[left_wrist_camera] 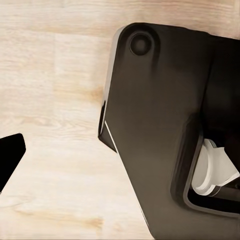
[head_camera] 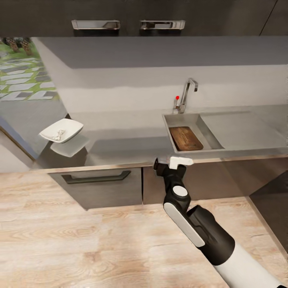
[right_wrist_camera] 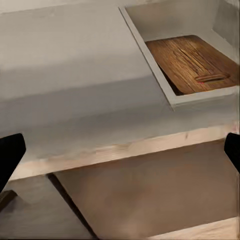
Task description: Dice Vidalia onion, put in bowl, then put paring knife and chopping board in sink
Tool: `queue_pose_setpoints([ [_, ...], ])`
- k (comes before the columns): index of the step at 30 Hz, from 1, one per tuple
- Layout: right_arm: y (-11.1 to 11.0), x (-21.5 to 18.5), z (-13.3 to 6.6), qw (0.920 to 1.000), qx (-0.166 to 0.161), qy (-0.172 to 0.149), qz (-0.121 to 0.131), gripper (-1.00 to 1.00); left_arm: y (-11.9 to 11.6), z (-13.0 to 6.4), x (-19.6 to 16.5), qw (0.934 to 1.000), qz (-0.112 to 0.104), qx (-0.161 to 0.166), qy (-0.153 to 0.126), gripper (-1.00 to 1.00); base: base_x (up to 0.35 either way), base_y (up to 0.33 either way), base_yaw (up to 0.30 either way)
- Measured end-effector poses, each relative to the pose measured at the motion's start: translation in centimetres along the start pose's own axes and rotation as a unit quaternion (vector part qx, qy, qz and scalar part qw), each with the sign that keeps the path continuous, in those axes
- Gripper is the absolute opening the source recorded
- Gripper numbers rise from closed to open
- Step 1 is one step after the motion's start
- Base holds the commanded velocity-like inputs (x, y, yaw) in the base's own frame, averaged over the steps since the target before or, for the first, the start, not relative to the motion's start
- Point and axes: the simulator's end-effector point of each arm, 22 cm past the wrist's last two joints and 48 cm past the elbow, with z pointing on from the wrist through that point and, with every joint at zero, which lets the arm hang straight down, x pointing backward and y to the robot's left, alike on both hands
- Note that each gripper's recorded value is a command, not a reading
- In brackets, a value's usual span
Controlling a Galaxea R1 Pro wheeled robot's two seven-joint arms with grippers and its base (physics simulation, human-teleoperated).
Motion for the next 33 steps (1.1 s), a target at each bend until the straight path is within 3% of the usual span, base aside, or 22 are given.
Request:
queue_pose_setpoints([
  [9, -1.1, 5.6, -2.0, 0.9996, -0.024, -0.003, -0.011, 1.0, 0.0, 0.0, 0.0, 1.0, 0.0, 0.0, 0.0, 1.0, -0.249, 0.0, 0.0],
  [16, -0.8, 12.4, -5.2, 0.9969, -0.076, 0.018, -0.009, 1.0, 0.0, 0.0, 0.0, 1.0, 0.0, 0.0, 0.0, 1.0, -0.079, 0.0, 0.0],
  [21, -2.2, 17.9, -7.2, 0.997, -0.065, 0.031, -0.03, 1.0, 0.0, 0.0, 0.0, 1.0, 0.0, 0.0, 0.0, 1.0, -0.006, 0.0, 0.0],
  [25, -4.8, 24.7, -9.1, 0.9962, -0.056, 0.048, -0.047, 1.0, 0.0, 0.0, 0.0, 1.0, 0.0, 0.0, 0.0, 1.0, -0.001, 0.0, 0.0],
  [29, -10.3, 32.4, -10.6, 0.9931, -0.023, 0.097, -0.062, 1.0, 0.0, 0.0, 0.0, 1.0, 0.0, 0.0, -0.001, 1.0, 0.0, 0.0, 0.0],
  [33, -14.3, 38.0, -13.2, 0.9878, -0.032, 0.133, -0.075, 1.0, 0.0, 0.0, -0.1, 1.0, 0.0, 0.0, -0.001, 1.0, 0.0, 0.0, 0.0],
])
